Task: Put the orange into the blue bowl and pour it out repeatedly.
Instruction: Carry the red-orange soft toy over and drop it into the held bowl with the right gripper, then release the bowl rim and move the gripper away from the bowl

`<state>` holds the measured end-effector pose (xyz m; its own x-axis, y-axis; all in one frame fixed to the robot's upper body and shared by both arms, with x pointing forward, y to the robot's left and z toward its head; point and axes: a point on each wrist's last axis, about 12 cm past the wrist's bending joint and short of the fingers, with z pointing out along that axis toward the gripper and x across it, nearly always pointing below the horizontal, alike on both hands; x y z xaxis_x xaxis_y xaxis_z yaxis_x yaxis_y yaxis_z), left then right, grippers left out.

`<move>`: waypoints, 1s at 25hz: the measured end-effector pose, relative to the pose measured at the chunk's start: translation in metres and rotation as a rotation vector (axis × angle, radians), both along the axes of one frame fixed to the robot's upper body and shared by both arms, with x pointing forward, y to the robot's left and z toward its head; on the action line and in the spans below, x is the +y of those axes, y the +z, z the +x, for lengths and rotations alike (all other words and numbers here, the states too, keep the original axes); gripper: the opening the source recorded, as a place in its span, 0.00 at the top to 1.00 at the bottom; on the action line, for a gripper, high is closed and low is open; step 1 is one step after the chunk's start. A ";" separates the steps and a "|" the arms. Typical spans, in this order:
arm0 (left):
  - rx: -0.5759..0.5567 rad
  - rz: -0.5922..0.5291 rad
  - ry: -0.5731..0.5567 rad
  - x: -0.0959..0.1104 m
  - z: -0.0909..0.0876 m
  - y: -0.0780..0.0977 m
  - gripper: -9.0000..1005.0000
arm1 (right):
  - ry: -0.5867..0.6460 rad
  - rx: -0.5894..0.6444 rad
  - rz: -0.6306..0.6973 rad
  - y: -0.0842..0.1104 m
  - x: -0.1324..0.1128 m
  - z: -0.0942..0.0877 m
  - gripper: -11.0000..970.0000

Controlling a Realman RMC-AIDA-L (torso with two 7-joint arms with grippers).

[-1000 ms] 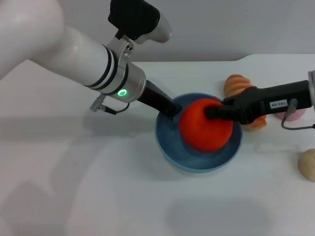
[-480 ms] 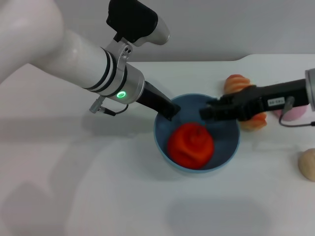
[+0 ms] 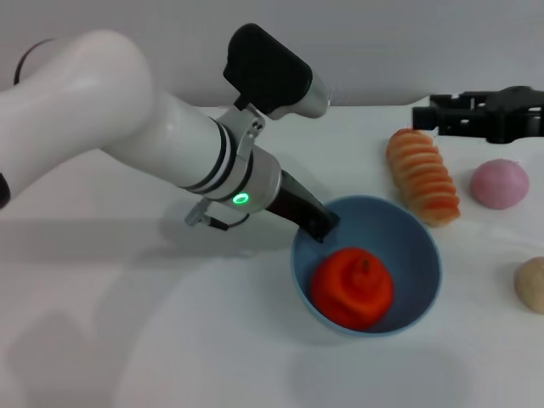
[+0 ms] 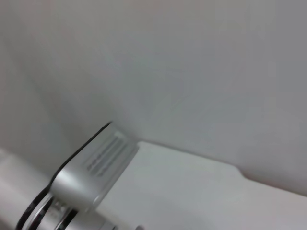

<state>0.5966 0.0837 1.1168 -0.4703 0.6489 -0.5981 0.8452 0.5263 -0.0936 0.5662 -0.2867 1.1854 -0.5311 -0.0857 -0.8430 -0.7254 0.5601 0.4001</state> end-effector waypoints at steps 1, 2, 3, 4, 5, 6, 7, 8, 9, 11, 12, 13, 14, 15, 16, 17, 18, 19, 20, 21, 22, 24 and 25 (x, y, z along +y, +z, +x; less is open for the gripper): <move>-0.002 -0.002 -0.001 -0.001 -0.001 -0.001 0.99 | -0.012 0.002 0.007 -0.001 -0.003 0.000 0.46; -0.007 -0.004 0.000 -0.001 -0.001 -0.002 0.99 | -0.026 0.006 0.016 -0.002 -0.006 0.000 0.46; -0.014 -0.008 0.006 -0.001 -0.001 -0.003 0.99 | -0.035 0.009 0.023 -0.003 -0.008 0.000 0.46; -0.021 -0.011 0.012 -0.001 0.000 -0.004 0.99 | -0.043 0.011 0.028 -0.004 -0.010 -0.001 0.46; -0.025 -0.012 0.016 -0.001 0.000 -0.004 0.99 | -0.045 0.012 0.030 -0.004 -0.011 -0.001 0.46; -0.026 -0.013 0.018 -0.001 0.000 -0.004 0.99 | -0.048 0.013 0.031 -0.005 -0.012 -0.001 0.46; -0.028 -0.014 0.019 -0.001 0.001 -0.004 0.99 | -0.050 0.013 0.031 -0.005 -0.013 -0.001 0.46; -0.031 -0.014 0.017 -0.001 0.001 -0.004 0.99 | -0.052 0.010 0.031 -0.005 -0.014 -0.001 0.45; -0.037 -0.012 0.014 -0.001 0.001 -0.005 0.99 | -0.053 0.007 0.031 -0.005 -0.014 -0.001 0.45; -0.046 -0.002 0.005 -0.002 0.000 -0.006 0.99 | -0.056 0.004 0.031 -0.006 -0.015 -0.001 0.45; -0.051 0.005 -0.001 -0.002 -0.001 -0.007 0.99 | -0.057 0.005 0.032 -0.006 -0.015 -0.001 0.45; -0.051 0.005 -0.001 -0.002 -0.001 -0.007 0.99 | -0.059 0.007 0.033 -0.007 -0.016 -0.001 0.45; -0.054 0.011 -0.004 -0.003 -0.002 -0.009 0.99 | -0.061 0.006 0.033 -0.008 -0.016 -0.001 0.45; -0.056 0.013 -0.003 -0.002 -0.002 -0.009 0.99 | -0.064 0.005 0.033 -0.008 -0.017 -0.001 0.45; -0.057 0.014 -0.001 -0.002 -0.001 -0.009 0.98 | -0.068 0.002 0.032 -0.008 -0.017 0.000 0.45; -0.057 0.014 -0.001 -0.002 -0.001 -0.010 0.98 | -0.069 0.002 0.032 -0.008 -0.018 0.000 0.45; -0.058 0.016 -0.002 -0.001 -0.002 -0.010 0.98 | -0.070 0.003 0.033 -0.009 -0.018 0.000 0.45; -0.060 0.019 -0.005 -0.001 -0.002 -0.010 0.98 | -0.070 0.006 0.035 -0.010 -0.018 0.000 0.45; -0.063 0.023 -0.011 -0.001 -0.002 -0.010 0.98 | -0.071 0.008 0.036 -0.011 -0.018 -0.001 0.45; -0.065 0.025 -0.015 -0.002 -0.002 -0.010 0.98 | -0.072 0.010 0.036 -0.012 -0.018 0.000 0.45; -0.067 0.026 -0.018 -0.002 -0.002 -0.010 0.98 | -0.074 0.010 0.036 -0.013 -0.018 0.000 0.45; -0.069 0.026 -0.019 -0.002 -0.002 -0.010 0.98 | -0.080 0.013 0.036 -0.015 -0.019 0.000 0.45; -0.069 0.027 -0.019 -0.002 -0.003 -0.010 0.98 | -0.082 0.016 0.037 -0.016 -0.019 0.000 0.44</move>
